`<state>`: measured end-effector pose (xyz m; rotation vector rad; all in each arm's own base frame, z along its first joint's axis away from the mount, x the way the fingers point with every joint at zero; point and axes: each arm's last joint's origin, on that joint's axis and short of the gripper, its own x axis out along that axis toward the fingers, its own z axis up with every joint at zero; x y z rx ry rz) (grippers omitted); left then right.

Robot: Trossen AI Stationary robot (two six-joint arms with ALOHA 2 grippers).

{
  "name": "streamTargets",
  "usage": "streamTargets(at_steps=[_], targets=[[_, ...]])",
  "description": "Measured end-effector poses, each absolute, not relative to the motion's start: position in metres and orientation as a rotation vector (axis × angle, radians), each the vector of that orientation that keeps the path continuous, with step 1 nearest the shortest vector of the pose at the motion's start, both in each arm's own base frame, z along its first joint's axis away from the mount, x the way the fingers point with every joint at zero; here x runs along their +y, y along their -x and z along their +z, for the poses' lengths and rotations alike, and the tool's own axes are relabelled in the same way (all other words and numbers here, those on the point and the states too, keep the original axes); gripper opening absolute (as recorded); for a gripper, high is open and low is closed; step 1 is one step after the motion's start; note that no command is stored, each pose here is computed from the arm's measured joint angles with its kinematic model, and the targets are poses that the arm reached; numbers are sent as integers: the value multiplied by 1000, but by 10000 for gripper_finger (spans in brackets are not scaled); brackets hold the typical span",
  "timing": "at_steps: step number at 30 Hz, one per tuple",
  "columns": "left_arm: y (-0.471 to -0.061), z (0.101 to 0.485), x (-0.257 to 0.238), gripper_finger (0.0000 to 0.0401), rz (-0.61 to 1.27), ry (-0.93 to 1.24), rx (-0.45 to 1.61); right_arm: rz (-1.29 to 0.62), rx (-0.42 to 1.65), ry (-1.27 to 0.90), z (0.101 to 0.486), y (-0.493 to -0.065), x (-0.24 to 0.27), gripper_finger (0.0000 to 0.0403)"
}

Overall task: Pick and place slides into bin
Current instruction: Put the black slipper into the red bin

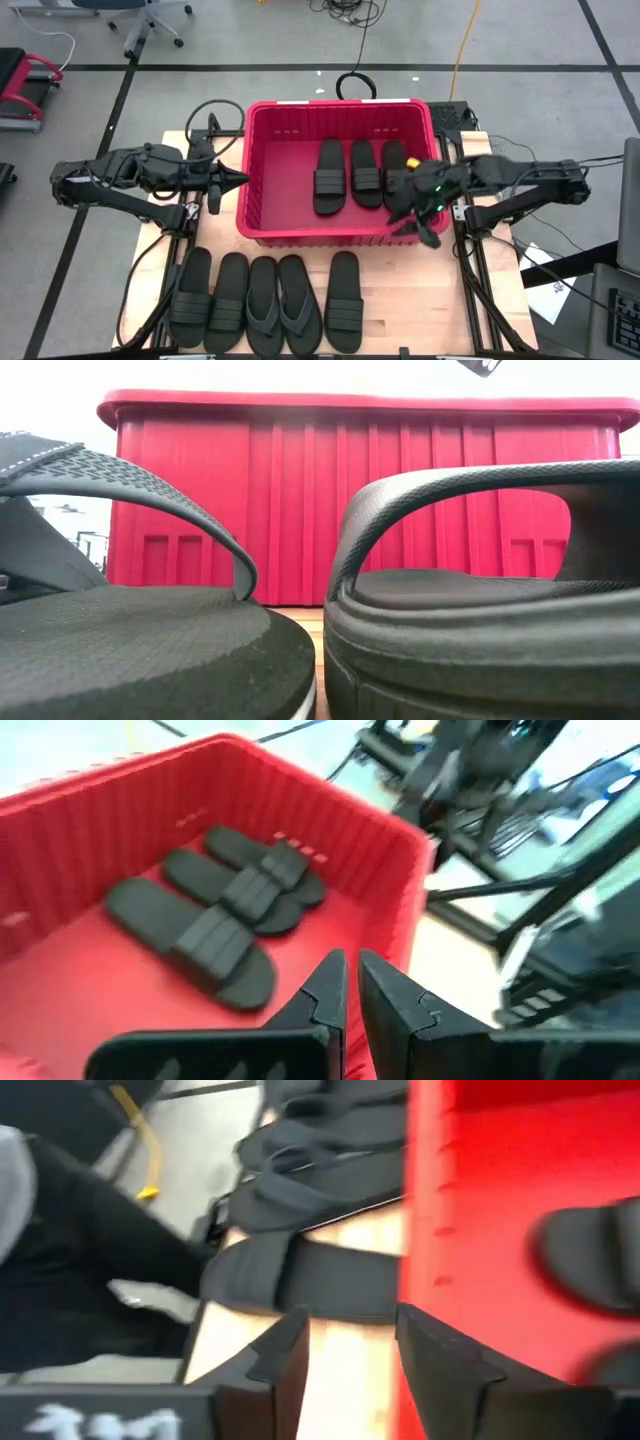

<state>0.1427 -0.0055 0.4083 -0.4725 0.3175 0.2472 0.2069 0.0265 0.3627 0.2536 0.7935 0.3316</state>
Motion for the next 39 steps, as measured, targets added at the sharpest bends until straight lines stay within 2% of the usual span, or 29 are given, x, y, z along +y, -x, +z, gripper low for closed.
streamTargets(at_steps=[5, 9, 12, 18, 23, 29, 39], targets=[[-146, 417, -8, 26, 165, 497, 244, 471, 746, -392, 335, -220, 46, 174], [-146, 419, -9, 26, 125, 481, 236, 511, 687, -437, 331, -224, 64, 171], [-146, 418, -10, 26, 85, 453, 257, 493, 626, -408, 331, -230, 81, 162], [-144, 417, -12, 26, -8, 449, 290, 336, 607, -422, 318, -246, 102, 155], [-145, 414, -13, 26, -28, 425, 321, 389, 596, -531, 306, -268, 119, 164], [-143, 409, -13, 26, -24, 381, 372, 400, 714, -648, 278, -282, 147, 175], [-141, 405, -12, 26, -14, 338, 418, 337, 931, -592, 230, -289, 166, 192]])
